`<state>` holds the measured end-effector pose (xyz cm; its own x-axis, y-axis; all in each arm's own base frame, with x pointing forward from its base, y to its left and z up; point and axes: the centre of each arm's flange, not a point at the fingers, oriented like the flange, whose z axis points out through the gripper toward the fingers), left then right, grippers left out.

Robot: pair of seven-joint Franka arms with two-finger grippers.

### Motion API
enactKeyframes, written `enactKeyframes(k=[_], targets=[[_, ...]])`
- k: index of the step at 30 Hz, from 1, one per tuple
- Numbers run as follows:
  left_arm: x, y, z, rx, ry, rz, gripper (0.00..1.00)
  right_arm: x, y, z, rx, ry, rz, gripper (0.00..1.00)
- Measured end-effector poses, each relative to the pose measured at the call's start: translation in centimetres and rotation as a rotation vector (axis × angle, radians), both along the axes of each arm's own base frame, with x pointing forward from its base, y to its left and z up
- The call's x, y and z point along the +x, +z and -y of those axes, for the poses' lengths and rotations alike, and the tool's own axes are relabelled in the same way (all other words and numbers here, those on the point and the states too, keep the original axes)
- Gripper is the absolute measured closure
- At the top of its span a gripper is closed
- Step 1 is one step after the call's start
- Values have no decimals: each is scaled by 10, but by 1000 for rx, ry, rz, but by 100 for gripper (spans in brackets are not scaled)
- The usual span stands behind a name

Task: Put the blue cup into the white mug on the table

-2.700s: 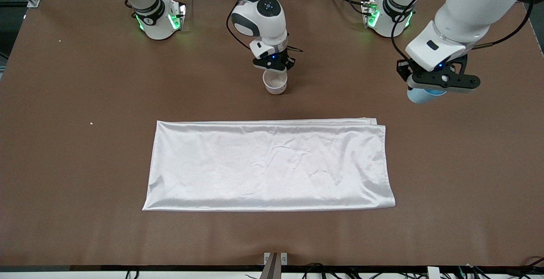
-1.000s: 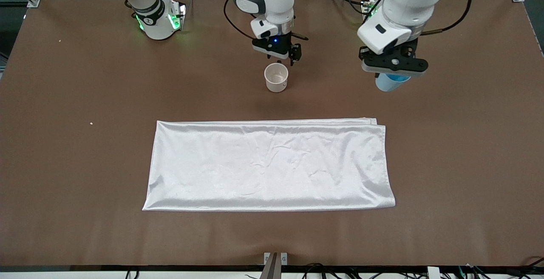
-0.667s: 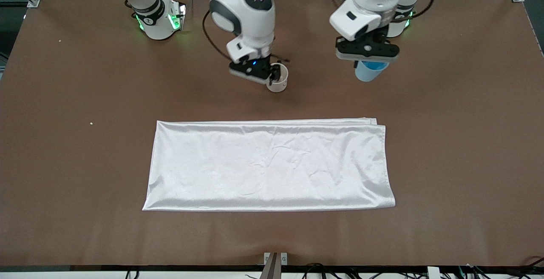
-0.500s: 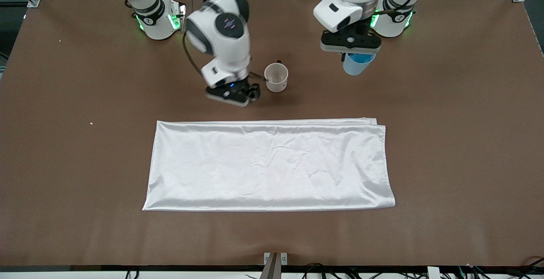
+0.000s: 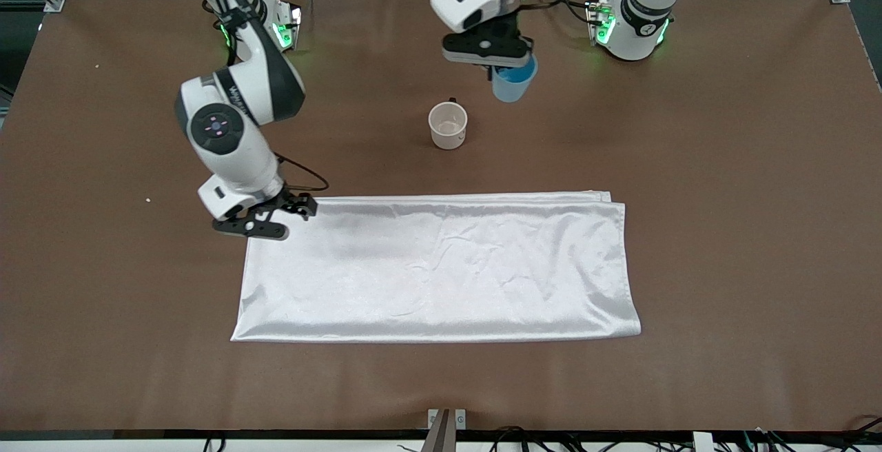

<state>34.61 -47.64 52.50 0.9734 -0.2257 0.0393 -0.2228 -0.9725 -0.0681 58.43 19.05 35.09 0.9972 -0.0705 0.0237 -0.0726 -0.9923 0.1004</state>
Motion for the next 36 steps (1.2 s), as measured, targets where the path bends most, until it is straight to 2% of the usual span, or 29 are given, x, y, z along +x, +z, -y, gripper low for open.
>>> enactKeyframes(k=[6, 13, 18, 25, 32, 36], targets=[[-8, -29, 30, -24, -17, 17, 95, 11, -3, 45, -7, 66, -32, 0], [-23, -76, 62, 4, -68, 63, 95, 24, -1, 107, -5, 135, -47, 0], [-31, -101, 77, -21, -102, 53, 95, 29, 3, 138, -3, 148, -46, 0], [-44, -130, 83, -45, -114, 60, 95, 30, 18, 138, -4, 152, -39, 0], [-63, -161, 79, -37, -131, 83, 95, 27, 53, 135, -11, 143, -85, 0], [-76, -178, 76, -37, -154, 98, 95, 27, 82, 135, 11, 122, -102, 0]])
